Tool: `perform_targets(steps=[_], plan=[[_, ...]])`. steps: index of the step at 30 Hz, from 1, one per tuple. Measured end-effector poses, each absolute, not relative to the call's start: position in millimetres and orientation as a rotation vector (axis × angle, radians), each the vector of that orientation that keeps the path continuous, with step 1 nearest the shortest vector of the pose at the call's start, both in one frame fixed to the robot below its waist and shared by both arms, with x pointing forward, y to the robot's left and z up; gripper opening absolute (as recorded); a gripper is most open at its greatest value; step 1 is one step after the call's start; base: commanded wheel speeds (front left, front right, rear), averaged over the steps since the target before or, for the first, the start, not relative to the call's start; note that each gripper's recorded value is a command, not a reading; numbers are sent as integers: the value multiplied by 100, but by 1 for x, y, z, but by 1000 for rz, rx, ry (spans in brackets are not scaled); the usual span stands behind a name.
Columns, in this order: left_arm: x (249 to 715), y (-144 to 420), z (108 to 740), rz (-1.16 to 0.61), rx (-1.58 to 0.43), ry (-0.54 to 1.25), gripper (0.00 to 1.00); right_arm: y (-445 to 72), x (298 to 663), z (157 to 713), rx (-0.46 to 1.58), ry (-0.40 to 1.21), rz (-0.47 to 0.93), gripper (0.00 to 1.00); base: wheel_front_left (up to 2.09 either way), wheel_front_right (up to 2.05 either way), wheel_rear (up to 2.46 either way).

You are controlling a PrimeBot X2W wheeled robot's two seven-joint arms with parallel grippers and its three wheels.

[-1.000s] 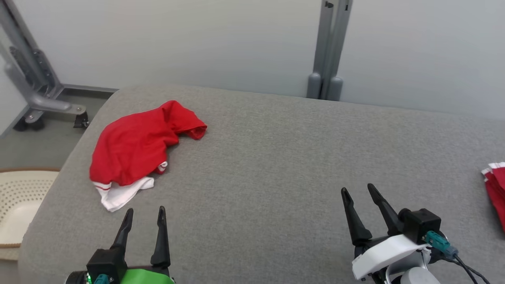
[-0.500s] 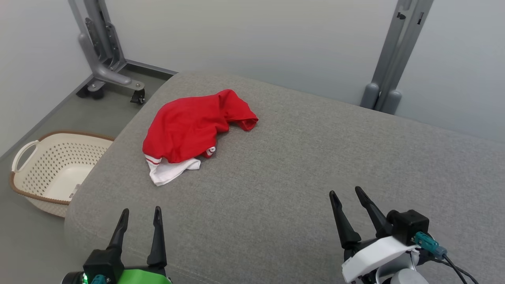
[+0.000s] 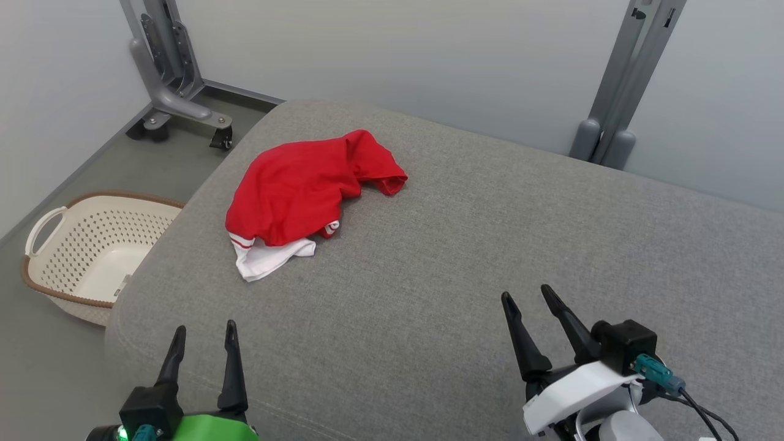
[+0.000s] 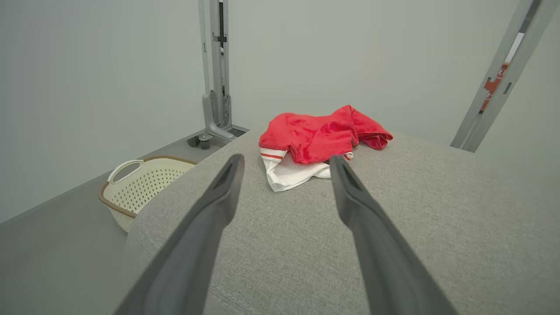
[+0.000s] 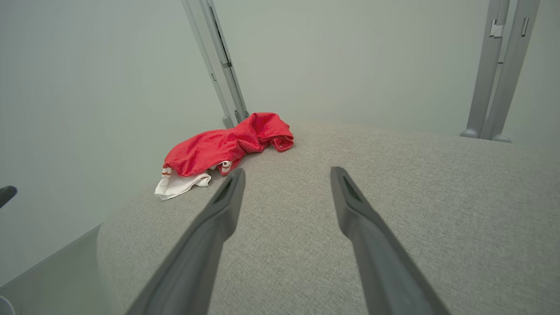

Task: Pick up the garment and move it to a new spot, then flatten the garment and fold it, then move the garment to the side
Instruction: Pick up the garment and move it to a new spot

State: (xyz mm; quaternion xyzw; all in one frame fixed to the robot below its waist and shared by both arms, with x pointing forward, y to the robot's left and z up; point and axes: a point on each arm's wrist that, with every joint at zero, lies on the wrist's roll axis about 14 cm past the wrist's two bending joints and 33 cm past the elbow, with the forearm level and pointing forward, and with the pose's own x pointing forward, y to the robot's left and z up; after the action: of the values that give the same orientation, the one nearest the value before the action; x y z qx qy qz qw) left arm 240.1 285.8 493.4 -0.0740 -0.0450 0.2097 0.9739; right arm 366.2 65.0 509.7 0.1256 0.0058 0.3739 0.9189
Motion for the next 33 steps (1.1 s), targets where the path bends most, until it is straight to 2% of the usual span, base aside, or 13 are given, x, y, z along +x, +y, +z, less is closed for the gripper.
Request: perform_targets(steps=[9,21,28,33], plan=[[285,304,478,449,-106,4,100,47,403,513,209,-36,753,100,0,0,0],[370,330,428,380,-12,322,100,-7,471,507,137,-61,659,100,0,0,0],[388,337,388,398,21,499,100,-29,482,486,124,-15,619,100,0,0,0],[399,341,375,413,38,551,100,-42,486,476,116,10,593,100,0,0,0]])
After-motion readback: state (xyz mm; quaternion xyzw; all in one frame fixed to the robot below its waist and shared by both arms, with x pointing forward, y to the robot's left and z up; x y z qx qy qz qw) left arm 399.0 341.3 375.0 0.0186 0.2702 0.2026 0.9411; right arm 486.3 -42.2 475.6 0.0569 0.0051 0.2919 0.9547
